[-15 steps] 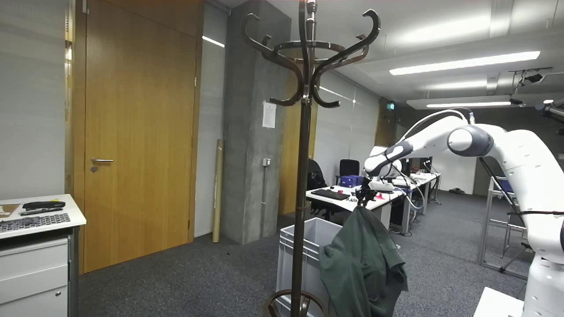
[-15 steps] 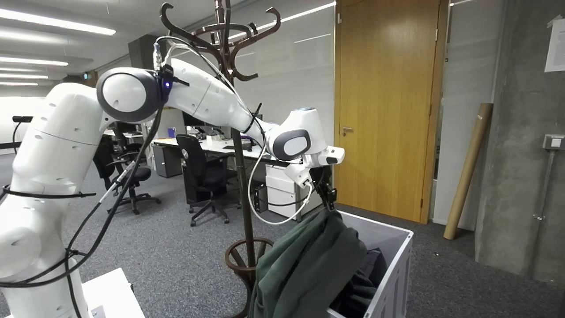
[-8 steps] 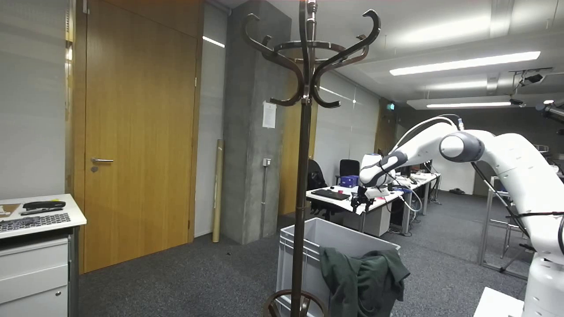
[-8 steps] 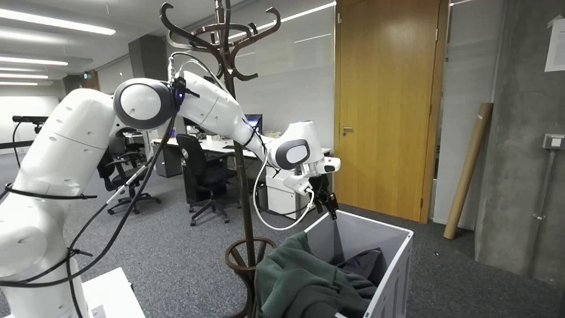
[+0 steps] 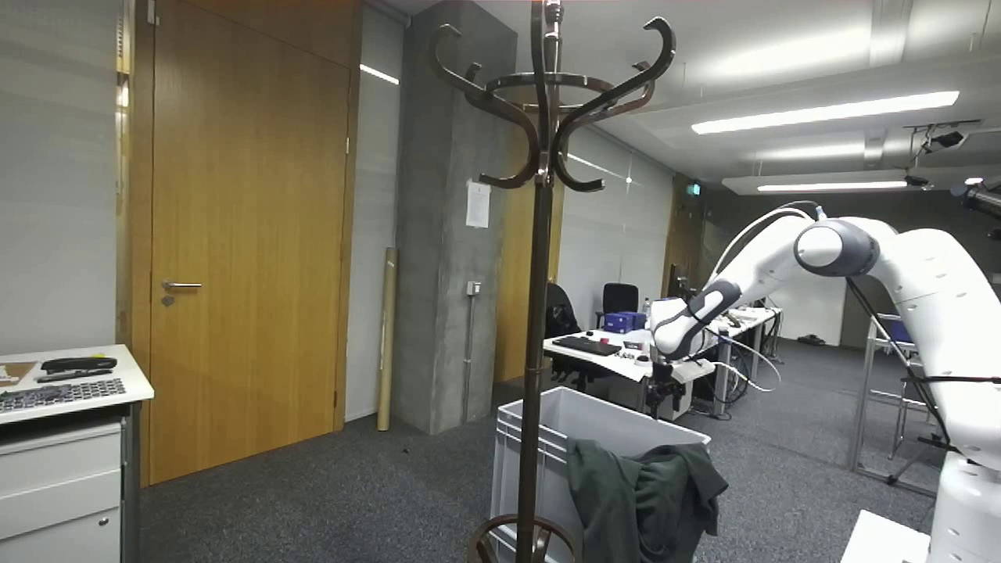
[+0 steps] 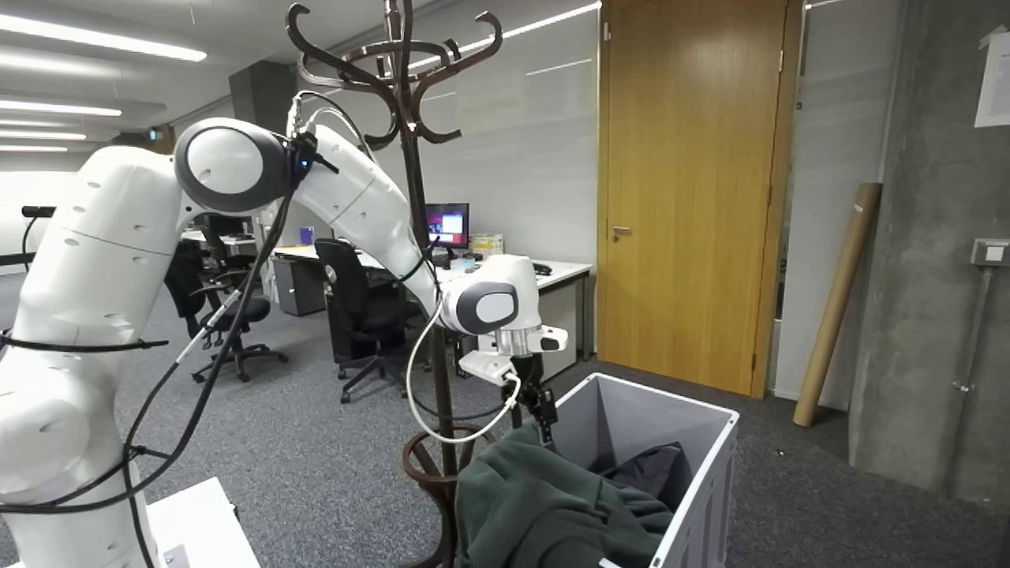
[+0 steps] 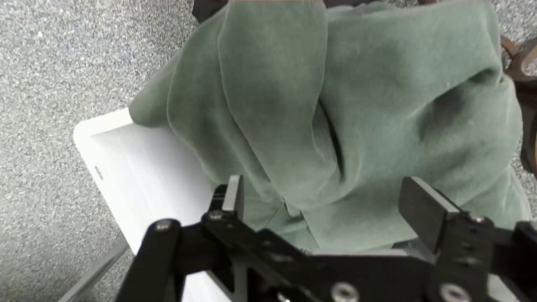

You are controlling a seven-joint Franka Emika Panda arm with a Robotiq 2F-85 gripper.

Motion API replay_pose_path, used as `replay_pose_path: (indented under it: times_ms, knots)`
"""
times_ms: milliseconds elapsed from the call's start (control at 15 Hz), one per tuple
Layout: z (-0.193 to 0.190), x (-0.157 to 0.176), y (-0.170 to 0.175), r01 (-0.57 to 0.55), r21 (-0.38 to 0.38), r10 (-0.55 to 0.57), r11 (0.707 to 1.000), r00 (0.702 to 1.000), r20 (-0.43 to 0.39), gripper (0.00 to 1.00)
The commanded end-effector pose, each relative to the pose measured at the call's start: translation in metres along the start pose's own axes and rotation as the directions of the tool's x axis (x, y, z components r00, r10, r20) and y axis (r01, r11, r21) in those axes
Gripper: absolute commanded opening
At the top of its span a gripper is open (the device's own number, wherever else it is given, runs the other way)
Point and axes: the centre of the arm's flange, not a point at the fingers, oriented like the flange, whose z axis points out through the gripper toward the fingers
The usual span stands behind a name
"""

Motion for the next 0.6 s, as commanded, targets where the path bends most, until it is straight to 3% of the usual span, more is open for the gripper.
replay_pose_path:
  times_ms: [0, 267, 533]
  knots:
    - [-0.02, -0.066, 0.01, 0.021, -0.02, -0.02, 1.0, 0.998, 0.055, 1.0]
    - [-0.013, -0.102, 0.019, 0.031, -0.017, -0.03, 0.999, 0.995, 0.094, 1.0]
    - [0.012, -0.122, 0.028, 0.034, 0.006, -0.034, 0.999, 0.997, 0.075, 1.0]
